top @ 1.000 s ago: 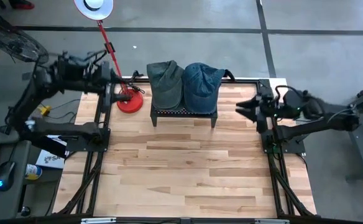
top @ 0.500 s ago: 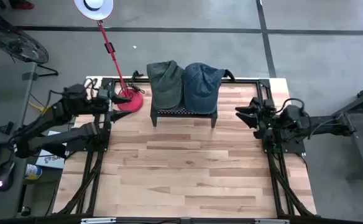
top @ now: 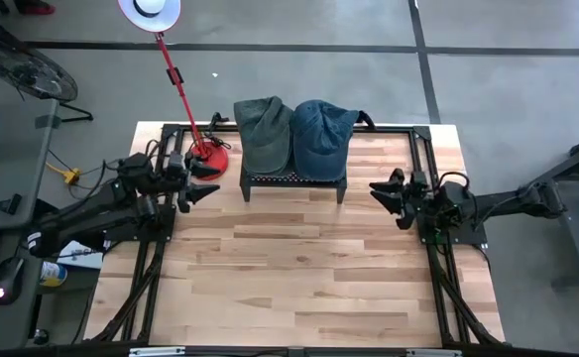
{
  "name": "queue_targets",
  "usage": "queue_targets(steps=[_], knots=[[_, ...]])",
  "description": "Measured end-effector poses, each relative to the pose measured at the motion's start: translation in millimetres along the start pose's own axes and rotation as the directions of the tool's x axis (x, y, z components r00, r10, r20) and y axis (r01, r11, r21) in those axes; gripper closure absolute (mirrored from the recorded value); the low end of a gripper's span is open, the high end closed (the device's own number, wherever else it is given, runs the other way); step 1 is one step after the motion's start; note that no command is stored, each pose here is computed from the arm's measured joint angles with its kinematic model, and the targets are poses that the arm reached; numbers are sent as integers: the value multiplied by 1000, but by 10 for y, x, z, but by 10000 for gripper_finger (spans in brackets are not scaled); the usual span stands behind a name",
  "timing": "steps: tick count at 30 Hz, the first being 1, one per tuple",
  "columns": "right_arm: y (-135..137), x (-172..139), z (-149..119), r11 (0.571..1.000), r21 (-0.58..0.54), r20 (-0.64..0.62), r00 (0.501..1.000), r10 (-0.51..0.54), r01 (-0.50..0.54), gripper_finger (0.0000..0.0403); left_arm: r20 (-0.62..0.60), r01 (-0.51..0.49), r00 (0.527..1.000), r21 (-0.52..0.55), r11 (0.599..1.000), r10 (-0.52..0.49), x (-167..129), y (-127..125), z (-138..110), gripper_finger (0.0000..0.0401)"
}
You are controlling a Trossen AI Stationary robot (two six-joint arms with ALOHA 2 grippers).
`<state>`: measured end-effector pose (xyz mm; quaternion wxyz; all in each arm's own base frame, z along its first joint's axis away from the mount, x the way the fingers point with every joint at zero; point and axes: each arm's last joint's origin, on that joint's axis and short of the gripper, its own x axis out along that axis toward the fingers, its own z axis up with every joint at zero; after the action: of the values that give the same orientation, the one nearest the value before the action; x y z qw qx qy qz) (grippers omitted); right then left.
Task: Pick & Place hat
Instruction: Return to Home Position
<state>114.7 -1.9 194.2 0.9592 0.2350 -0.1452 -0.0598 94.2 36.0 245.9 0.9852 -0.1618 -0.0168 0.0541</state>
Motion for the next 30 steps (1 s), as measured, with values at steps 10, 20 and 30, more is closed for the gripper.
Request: queue_targets(steps=[10, 20, 30], knots=[[-24, -11, -100, 999, -15, -124, 992, 32, -34, 263, -15, -107, 994, -32, 994, 106, 44, 148, -291, 125], [-105, -60, -302, 1000, -19, -359, 933, 1, -8, 263, -113, -131, 985, 20, 991, 132, 67, 277, -644, 125], [-118, -81, -352, 1000, -14, -425, 905, 17, -26, 263, -130, -218, 969, -34, 975, 211, 61, 334, -750, 125]])
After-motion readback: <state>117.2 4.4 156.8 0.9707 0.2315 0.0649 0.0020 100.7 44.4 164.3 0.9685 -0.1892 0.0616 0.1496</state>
